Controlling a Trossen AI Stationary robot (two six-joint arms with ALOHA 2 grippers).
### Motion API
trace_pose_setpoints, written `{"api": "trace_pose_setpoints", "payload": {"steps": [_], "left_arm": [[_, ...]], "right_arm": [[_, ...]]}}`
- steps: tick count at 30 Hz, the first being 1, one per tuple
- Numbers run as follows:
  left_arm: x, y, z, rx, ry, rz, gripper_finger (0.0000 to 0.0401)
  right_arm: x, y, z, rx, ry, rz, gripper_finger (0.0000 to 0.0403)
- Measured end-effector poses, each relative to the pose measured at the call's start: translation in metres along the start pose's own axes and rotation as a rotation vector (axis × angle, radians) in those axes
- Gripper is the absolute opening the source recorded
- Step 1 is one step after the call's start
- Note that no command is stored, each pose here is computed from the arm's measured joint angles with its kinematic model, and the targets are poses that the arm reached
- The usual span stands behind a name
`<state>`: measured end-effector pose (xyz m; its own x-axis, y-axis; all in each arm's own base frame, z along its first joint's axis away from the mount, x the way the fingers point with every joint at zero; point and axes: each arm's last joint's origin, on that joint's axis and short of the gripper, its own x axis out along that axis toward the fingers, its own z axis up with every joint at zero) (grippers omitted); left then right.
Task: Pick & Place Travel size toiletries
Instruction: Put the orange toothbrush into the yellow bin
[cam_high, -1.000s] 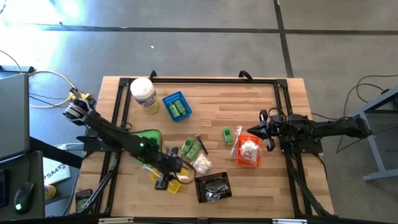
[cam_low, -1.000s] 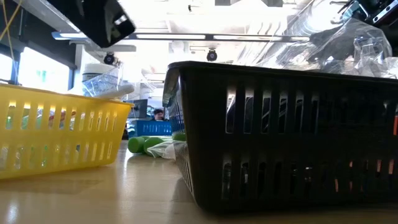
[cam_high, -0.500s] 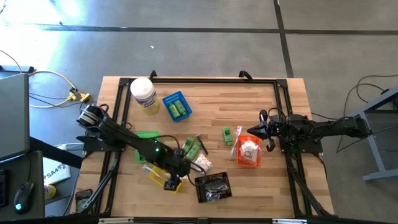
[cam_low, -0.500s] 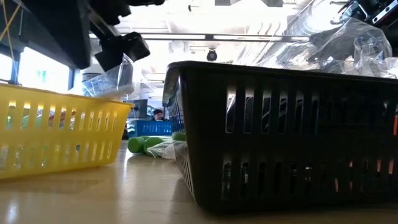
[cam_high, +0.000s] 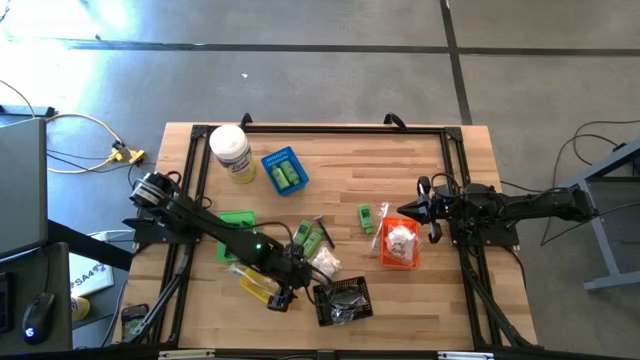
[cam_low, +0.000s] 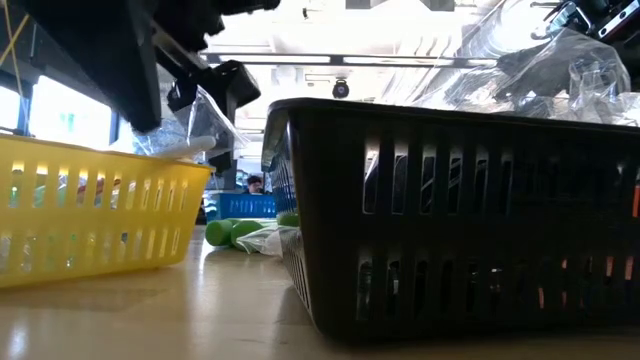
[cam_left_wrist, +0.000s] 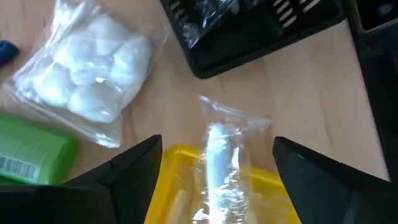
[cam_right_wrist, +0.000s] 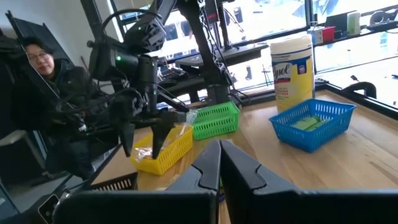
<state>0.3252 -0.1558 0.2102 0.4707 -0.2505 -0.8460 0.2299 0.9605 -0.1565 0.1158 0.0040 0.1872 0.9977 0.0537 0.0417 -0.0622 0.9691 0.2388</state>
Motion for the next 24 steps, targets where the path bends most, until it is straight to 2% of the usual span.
{"api": "trace_pose_setpoints", "payload": {"steps": [7, 18, 24], "left_arm": [[0.0002, 0.0017, -0.0006, 0.007, -0.004, 0.053, 0.0283], [0.0003, 0.0016, -0.0011, 0.054, 0.004, 0.045, 0.0179], [0.0003, 0.0014, -0.0011, 0.069, 0.004, 0.041, 0.0135]], "right_arm": [[0.0000, 0.0000, 0.0000, 0.001, 0.000, 0.000, 0.0002], [0.0000, -0.0008, 0.0002, -0.002, -0.006, -0.026, 0.0002], [0.0000, -0.0008, 0.0002, -0.003, -0.006, -0.026, 0.0002]]}}
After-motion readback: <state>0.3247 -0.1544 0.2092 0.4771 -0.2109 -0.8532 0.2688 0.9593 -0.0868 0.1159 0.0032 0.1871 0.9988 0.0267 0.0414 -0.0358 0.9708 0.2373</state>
